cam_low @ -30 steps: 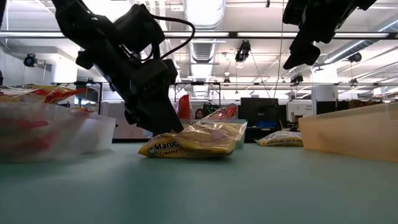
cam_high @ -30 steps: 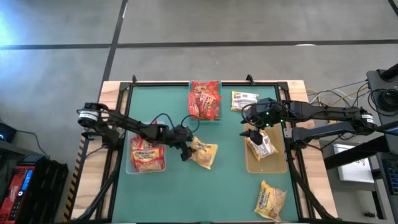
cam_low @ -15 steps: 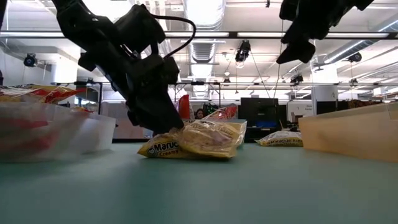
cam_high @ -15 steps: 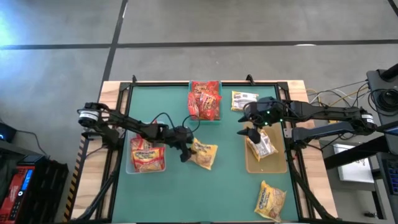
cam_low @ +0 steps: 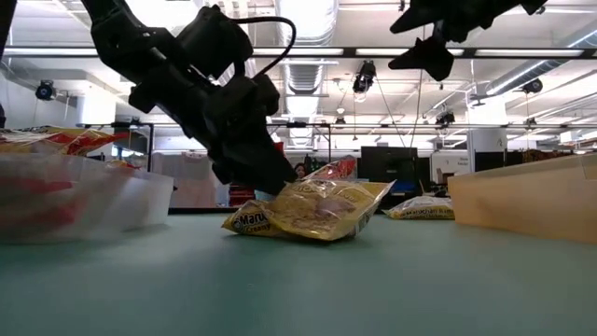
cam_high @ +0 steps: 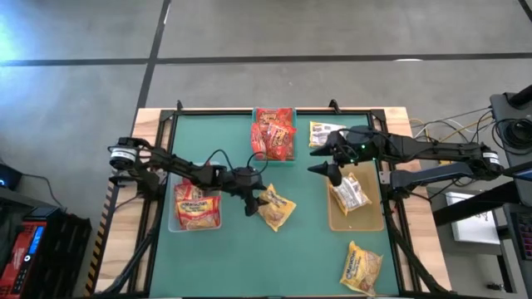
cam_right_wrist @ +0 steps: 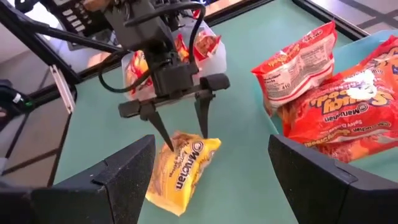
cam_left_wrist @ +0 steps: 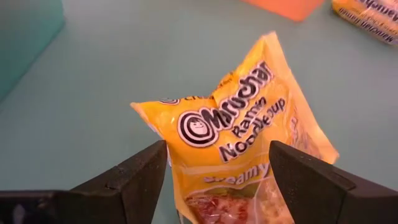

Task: Sort Maruchan noodles
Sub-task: Put the yellow noodle pack into the yellow bin

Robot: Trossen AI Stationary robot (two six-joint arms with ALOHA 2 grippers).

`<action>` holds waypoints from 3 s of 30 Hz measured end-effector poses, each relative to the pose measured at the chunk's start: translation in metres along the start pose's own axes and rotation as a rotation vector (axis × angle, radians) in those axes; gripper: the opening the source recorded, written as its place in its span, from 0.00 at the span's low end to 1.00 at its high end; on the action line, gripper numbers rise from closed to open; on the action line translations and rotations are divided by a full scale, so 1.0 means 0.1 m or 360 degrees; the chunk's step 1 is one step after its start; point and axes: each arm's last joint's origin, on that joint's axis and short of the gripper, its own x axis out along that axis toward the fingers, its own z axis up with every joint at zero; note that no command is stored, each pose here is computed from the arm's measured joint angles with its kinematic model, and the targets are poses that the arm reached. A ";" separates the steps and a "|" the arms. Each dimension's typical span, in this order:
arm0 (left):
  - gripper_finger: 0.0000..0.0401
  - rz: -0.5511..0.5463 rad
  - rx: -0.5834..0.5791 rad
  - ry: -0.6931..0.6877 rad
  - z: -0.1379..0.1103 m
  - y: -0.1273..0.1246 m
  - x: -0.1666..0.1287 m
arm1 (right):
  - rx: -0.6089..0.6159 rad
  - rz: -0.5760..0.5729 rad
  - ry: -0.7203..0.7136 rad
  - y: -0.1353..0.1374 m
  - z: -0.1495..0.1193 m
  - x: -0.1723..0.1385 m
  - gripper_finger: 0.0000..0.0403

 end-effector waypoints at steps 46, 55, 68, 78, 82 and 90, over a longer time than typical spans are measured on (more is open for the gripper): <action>0.63 -0.0078 0.0316 0.0167 -0.28 -0.25 0.13 | 0.1005 -0.0006 0.0649 -0.01 -0.86 1.50 0.75; 0.63 -0.0079 0.0316 0.0173 -0.29 -0.25 0.13 | 0.1023 0.0032 0.0657 -0.04 -1.01 1.71 0.75; 0.63 0.0075 0.0322 0.0122 -0.28 -0.22 0.13 | 0.1079 0.0211 0.0675 -0.04 -1.13 1.91 0.75; 0.63 0.0051 0.0317 0.0036 -0.23 -0.24 0.14 | 0.1002 0.0250 0.0629 -0.04 -1.13 1.93 0.71; 0.63 0.0049 0.0306 0.0027 -0.23 -0.24 0.14 | 0.0977 0.0255 0.0625 -0.04 -1.13 1.93 0.64; 0.63 0.0045 0.0246 0.0014 -0.22 -0.24 0.14 | 0.0918 0.0265 0.0616 -0.04 -1.13 1.93 0.48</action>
